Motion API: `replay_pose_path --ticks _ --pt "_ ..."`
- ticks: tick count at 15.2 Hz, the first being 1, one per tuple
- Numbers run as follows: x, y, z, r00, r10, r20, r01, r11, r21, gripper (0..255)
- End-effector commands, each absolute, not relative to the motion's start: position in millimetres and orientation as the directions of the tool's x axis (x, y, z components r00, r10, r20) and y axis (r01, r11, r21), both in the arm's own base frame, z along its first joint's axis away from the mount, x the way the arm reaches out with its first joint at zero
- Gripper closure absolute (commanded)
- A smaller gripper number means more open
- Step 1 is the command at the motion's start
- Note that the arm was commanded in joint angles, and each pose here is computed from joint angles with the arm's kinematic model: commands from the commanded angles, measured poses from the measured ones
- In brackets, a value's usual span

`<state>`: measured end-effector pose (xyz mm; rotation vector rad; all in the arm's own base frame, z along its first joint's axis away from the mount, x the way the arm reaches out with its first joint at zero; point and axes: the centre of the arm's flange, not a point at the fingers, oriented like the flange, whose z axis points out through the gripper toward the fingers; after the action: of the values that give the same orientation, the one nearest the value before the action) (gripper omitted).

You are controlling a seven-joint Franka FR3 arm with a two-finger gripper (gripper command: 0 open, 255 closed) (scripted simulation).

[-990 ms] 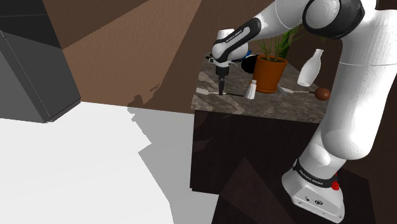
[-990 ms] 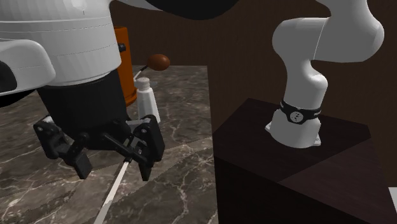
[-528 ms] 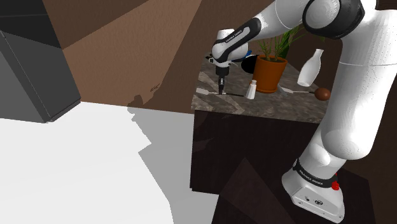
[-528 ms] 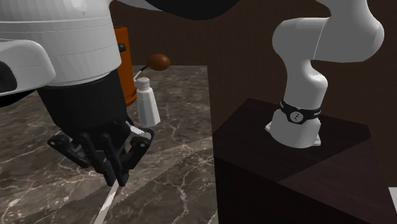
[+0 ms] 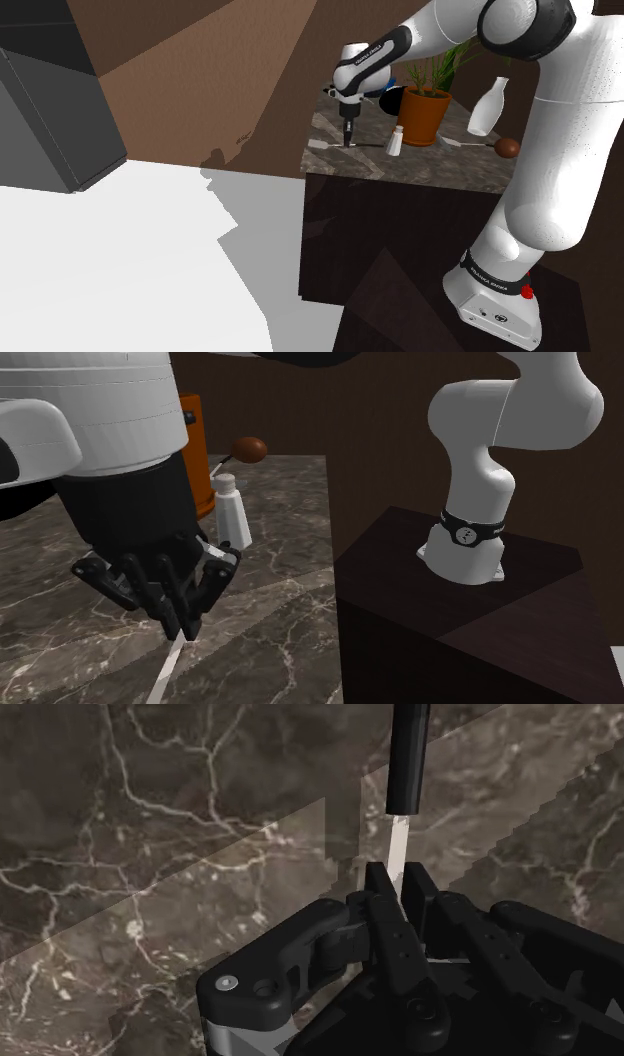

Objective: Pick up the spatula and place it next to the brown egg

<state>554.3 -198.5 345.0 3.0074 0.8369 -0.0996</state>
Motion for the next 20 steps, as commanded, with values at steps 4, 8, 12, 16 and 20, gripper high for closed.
replay_pose_path --ticks 4,8,12,16,20 --pt "554.1 -198.5 370.2 0.854 0.515 -0.066 0.517 -0.856 0.0 255" --pt "554.1 -198.5 391.3 0.854 0.515 -0.066 0.517 -0.856 0.0 255" --pt "554.1 -198.5 412.4 0.854 0.515 -0.066 0.517 -0.856 0.0 255" --pt "554.1 -198.5 433.5 0.854 0.515 -0.066 0.517 -0.856 0.0 255" --pt "554.1 -198.5 454.6 0.854 0.515 -0.066 0.517 -0.856 0.0 255"
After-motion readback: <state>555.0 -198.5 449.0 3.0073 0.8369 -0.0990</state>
